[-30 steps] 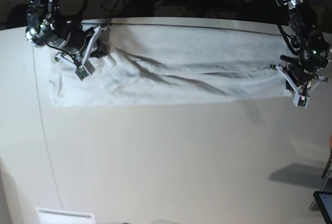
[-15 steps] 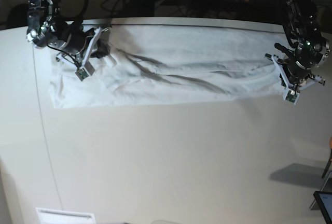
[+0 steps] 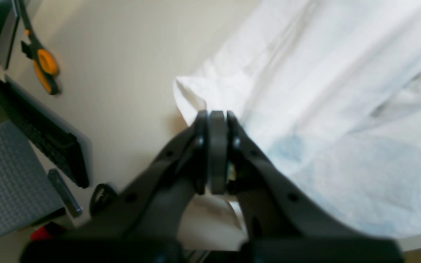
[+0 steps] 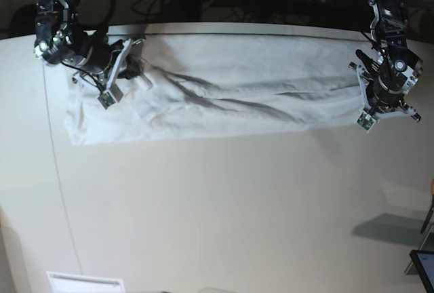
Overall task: Fold the T-shirt properly
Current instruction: 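Pull the folded edge with the left gripper toward the arms to straighten it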
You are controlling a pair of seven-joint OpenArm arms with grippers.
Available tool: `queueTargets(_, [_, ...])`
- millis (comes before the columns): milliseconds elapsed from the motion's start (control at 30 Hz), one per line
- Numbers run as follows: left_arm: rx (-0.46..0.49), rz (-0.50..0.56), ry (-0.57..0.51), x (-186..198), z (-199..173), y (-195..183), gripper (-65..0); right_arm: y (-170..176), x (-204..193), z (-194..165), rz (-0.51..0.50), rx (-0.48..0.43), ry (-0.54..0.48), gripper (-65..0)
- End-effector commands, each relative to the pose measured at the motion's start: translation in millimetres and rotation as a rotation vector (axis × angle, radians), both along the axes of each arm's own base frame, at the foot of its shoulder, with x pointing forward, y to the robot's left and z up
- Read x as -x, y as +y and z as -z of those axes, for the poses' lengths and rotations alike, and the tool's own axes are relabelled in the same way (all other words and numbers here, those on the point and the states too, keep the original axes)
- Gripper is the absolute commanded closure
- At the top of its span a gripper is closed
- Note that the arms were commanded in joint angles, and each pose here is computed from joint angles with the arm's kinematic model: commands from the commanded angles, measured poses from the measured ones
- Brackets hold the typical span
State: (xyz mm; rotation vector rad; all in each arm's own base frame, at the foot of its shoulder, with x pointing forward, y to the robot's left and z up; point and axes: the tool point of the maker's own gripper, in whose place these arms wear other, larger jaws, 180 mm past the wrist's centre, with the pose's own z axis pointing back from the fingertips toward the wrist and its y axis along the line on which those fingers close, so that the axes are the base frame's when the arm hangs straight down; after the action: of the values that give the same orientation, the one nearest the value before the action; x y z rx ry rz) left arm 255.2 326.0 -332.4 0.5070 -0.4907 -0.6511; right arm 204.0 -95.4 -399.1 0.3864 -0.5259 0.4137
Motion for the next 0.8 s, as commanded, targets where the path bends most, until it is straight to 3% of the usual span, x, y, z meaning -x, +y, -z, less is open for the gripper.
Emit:
queueTargets(0, [-0.048,0.0,-0.033,-6,-16,11,0.0,-1,-8,-8,0.003,-0.007,-0.036,-0.3])
queueTargets(400, [-0.078,-0.038,-0.112,-10,-46,29,0.0,-4,-10,-7,0.049,-0.009,-0.022,-0.3])
queueTargets(767, [-0.115,0.006,-0.036,4,-34,29,0.0,-5,-10,-7,0.053,-0.008,-0.022,-0.3])
